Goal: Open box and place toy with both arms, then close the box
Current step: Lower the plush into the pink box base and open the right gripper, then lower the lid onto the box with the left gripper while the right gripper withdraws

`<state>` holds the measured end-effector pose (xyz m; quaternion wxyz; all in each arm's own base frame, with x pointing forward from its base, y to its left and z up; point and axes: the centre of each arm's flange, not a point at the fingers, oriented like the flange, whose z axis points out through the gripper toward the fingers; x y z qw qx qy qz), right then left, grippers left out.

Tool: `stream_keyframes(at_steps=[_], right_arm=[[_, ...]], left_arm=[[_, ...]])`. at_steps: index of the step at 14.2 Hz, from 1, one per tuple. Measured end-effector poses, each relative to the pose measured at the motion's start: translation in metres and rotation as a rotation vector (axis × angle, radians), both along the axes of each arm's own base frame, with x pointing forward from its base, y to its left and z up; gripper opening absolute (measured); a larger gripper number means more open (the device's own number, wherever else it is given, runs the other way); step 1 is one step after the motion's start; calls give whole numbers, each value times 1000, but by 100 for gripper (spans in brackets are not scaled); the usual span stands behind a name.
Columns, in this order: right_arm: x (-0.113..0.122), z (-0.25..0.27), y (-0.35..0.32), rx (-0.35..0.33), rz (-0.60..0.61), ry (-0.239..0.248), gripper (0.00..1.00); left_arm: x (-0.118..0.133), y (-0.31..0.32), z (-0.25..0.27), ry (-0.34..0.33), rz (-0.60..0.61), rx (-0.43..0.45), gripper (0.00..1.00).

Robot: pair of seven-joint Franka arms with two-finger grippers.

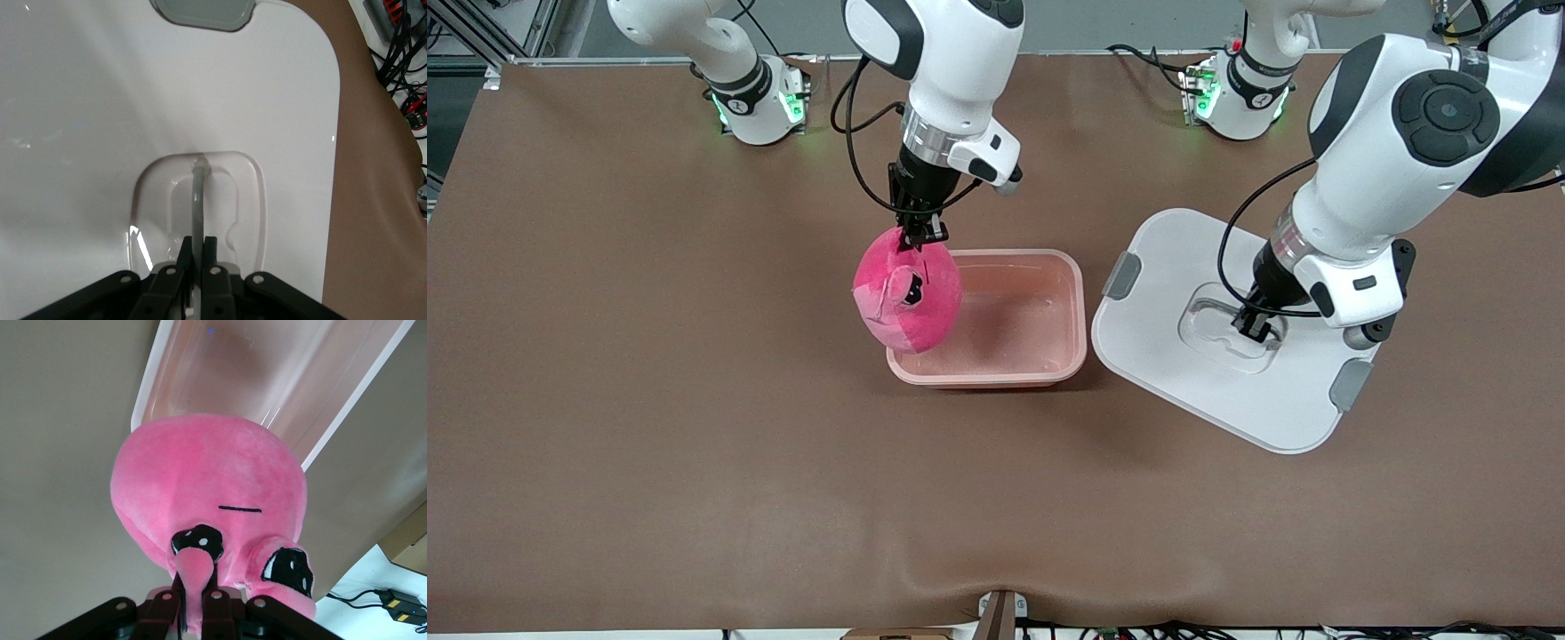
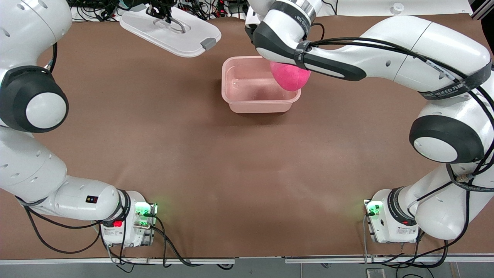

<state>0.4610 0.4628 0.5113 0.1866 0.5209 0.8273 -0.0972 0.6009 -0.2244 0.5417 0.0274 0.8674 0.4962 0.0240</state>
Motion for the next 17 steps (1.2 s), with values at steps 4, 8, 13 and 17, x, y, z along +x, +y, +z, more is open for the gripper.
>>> stream_keyframes(at_steps=[4,8,13,17], right_arm=[[-1,-5,3,-7,5,3,11],[-1,-9,6,-13,13,1,34],[-1,-9,6,-13,14,-1,51],[3,1,5,0,7,-17,54]], left_arm=[[0,0,0,2,-18,-2,7],[-2,0,-1,16,-22,-5,7],[-3,0,-3,29,-29,0,7],[-4,1,-4,40,-29,4,7]])
